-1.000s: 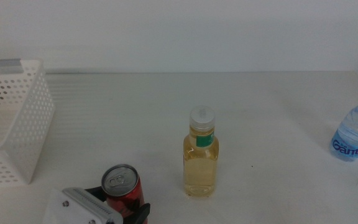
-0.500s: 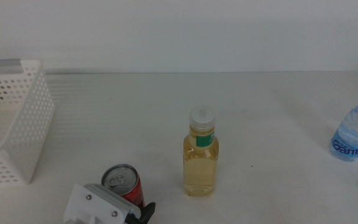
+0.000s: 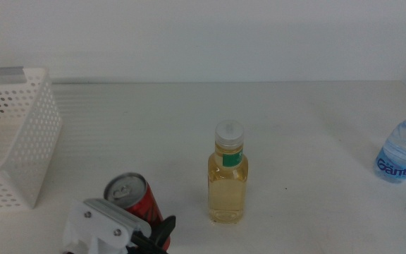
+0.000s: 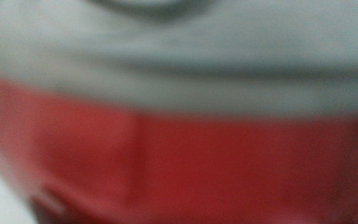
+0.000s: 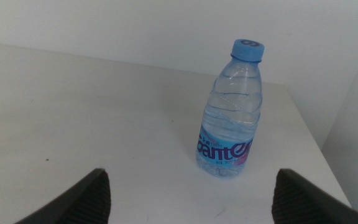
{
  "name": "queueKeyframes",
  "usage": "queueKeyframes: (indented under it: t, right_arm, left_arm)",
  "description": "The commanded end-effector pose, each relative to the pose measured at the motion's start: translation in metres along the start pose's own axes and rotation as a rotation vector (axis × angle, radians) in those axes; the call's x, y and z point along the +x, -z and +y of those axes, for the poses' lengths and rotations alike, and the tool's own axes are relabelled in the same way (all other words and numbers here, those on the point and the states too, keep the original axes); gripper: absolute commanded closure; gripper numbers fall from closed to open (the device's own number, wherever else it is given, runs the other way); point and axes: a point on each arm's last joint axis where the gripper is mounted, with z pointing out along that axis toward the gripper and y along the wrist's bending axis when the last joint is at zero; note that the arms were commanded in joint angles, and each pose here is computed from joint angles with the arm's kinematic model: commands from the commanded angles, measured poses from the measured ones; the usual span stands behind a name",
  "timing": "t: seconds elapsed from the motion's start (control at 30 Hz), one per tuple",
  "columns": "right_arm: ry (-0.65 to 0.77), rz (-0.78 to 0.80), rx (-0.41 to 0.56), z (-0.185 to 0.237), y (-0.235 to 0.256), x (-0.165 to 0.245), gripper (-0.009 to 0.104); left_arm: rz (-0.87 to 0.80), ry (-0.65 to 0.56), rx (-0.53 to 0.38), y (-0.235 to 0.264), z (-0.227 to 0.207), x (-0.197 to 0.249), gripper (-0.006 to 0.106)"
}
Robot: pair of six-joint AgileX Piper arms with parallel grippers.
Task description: Use arms to grab the bottles and put them into the dustbin to the left of the table.
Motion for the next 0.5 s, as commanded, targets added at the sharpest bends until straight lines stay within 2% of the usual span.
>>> queueKeyframes:
  t: [0.0, 0.3, 0.47]
  right_arm:
    - [0.010, -0.114, 0.020, -0.002, 0.003, -0.011, 0.027]
    - [0.010, -0.114, 0.020, -0.002, 0.003, -0.011, 0.027]
    - [0.010, -0.114, 0.020, -0.002, 0.003, -0.011, 0.027]
  left_arm:
    - [-0.204, 0.033, 0.030, 0.004, -0.004, -0.028, 0.105]
    - [-0.159, 0.054, 0.020, 0.007, -0.007, -0.046, 0.105]
    - [-0.129, -0.015, 0.004, 0.003, -0.011, -0.067, 0.105]
